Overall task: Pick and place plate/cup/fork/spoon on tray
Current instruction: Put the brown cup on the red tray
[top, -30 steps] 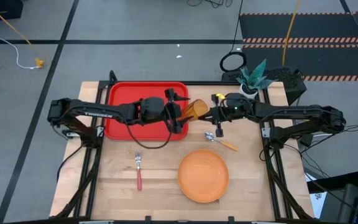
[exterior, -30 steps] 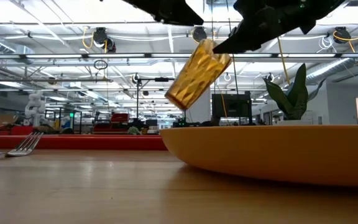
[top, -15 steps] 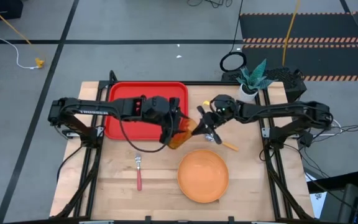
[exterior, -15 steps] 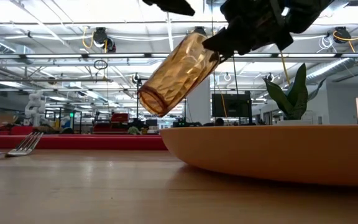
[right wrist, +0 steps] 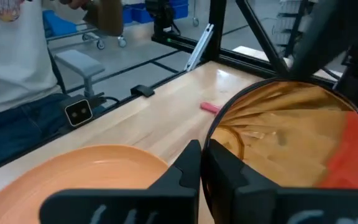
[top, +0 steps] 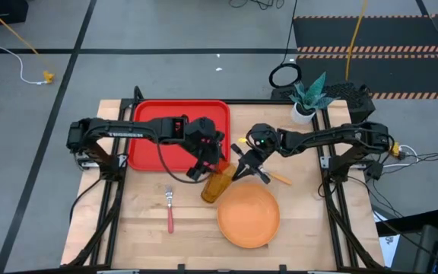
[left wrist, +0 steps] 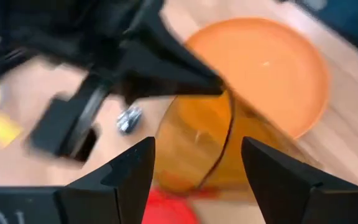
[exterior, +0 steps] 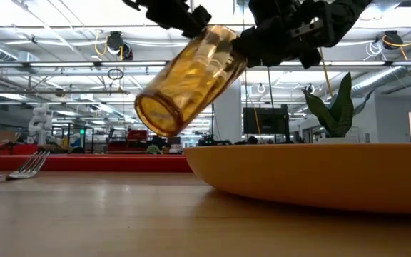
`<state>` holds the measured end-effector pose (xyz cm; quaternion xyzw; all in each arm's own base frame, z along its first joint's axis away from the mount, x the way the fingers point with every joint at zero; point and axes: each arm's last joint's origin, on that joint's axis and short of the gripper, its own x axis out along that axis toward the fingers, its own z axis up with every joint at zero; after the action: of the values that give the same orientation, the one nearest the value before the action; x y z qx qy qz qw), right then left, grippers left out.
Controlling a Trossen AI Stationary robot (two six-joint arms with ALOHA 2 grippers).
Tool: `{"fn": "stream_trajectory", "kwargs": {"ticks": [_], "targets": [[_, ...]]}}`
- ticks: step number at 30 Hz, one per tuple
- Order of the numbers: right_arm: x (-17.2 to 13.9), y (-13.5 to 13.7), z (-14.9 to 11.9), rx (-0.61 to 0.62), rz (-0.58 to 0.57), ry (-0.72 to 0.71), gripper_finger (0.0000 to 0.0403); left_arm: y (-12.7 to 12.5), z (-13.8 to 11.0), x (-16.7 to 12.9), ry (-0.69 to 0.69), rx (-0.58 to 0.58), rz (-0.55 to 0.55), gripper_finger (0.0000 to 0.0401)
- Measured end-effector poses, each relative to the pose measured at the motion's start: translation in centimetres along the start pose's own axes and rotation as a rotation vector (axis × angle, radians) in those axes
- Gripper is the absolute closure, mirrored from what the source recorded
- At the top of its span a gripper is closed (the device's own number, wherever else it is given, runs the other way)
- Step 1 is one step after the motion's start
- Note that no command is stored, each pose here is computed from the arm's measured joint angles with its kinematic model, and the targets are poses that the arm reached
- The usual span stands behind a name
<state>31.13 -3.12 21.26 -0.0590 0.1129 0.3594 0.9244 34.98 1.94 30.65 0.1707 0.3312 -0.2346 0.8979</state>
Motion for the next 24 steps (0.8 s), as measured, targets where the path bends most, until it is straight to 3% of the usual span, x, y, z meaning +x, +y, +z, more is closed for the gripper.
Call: {"fn": "stream_trajectory", "kwargs": {"ticks": [5, 24], "targets": [[0.1, 0.1, 0.1, -0.015, 0.005, -0.002, 0.0403, -0.2, -0.6, 0.9, 0.031, 0.023, -0.065, 0.0187], [0.7, 0.7, -0.3, -0.108, -0.004, 0.051, 0.0391, -0.3, -0.6, 1.2, 0.006, 0.062, -0.109, 0.0302]]}}
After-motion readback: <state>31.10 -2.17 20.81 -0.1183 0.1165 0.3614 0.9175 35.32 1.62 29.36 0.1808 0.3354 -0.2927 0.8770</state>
